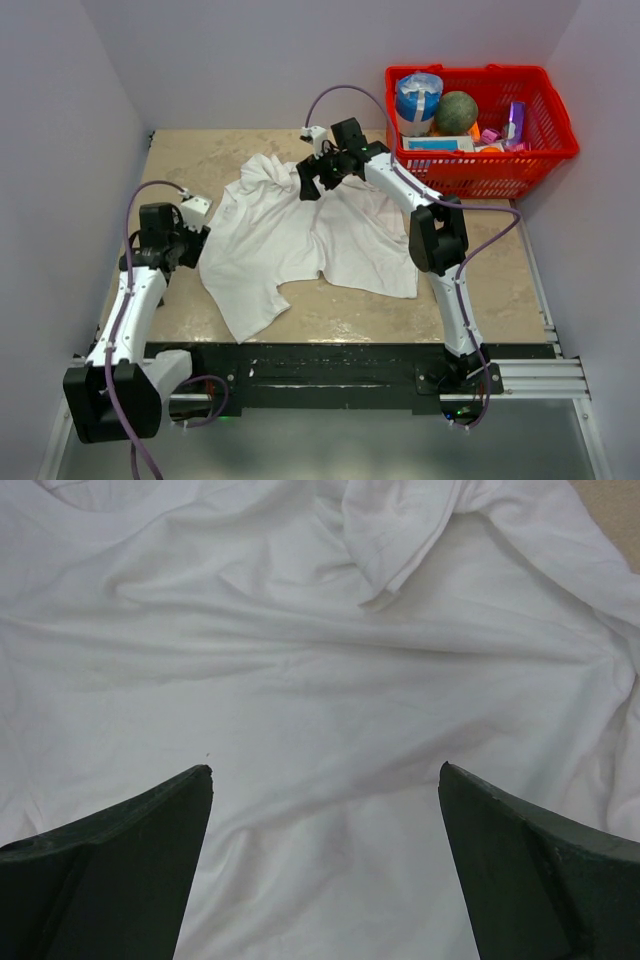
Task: Remove the brooch from the garment
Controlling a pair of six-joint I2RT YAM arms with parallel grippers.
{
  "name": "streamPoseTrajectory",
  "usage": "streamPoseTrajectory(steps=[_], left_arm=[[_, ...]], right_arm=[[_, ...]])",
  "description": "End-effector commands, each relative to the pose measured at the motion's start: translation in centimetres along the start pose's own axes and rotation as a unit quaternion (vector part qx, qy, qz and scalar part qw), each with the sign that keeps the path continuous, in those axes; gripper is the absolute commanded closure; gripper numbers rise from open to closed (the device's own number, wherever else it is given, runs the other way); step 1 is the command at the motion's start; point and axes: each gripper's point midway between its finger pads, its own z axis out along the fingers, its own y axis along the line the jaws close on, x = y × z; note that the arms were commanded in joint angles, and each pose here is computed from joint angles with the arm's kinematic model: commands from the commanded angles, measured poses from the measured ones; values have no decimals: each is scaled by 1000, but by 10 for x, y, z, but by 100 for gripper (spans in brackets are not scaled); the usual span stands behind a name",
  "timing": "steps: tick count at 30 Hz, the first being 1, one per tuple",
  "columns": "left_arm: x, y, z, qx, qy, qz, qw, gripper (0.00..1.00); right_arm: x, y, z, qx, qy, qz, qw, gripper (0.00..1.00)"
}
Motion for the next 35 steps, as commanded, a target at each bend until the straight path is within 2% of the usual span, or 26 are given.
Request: streamPoseTrajectory(steps=[1, 2, 3, 5, 6, 8, 9, 11, 12, 14, 17, 20, 24, 25, 29, 33, 35], left_arm=[[-83, -27, -40, 111, -153, -13, 982, 40], [-92, -29, -38, 124, -156, -37, 979, 38], [-116, -22, -45, 123, -185, -44, 974, 35], [-135, -25, -35, 151, -183, -79, 968, 32], [-159, -17, -42, 149, -204, -85, 964, 29], [-177, -13, -25, 160, -192, -113, 962, 2], [-202, -3, -32, 153, -216, -113, 958, 1], [-218, 6, -16, 151, -212, -124, 958, 1], [-240, 17, -22, 140, -237, -120, 954, 1], [-254, 27, -9, 129, -241, -120, 954, 1], [-293, 51, -10, 99, -286, -113, 946, 1], [-317, 65, -5, 81, -315, -110, 939, 1], [-337, 82, 11, 61, -317, -139, 936, 1], [-336, 80, 27, 68, -305, -140, 939, 1], [-353, 88, 35, 67, -308, -145, 938, 1], [-363, 89, 48, 72, -322, -136, 934, 1], [-374, 91, 44, 76, -340, -136, 927, 1]], right_arm=[[-49, 11, -33, 11, -56, -5, 998, 1], [-55, 8, -36, 26, -64, 2, 998, 1], [-66, 5, -41, 42, -76, 5, 996, 1], [-79, -7, -53, 89, -92, 26, 991, 1], [-88, -9, -60, 103, -104, 26, 989, 1], [-102, -17, -77, 139, -121, 25, 982, 1], [-111, -19, -85, 153, -133, 23, 979, 1], [-118, -26, -100, 184, -138, 26, 973, 1], [-123, -25, -107, 191, -141, 24, 971, 1], [-130, -28, -122, 214, -150, 13, 965, 1], [-128, -36, -132, 248, -154, 11, 956, 1], [-143, -40, -146, 270, -188, 20, 944, 1], [-169, -41, -165, 287, -228, 19, 930, 1], [-175, -44, -173, 300, -239, 17, 923, 1], [-201, -45, -193, 317, -282, 4, 905, 1], [-209, -51, -195, 327, -294, -30, 898, 1], [-208, -61, -198, 351, -295, -24, 888, 1]])
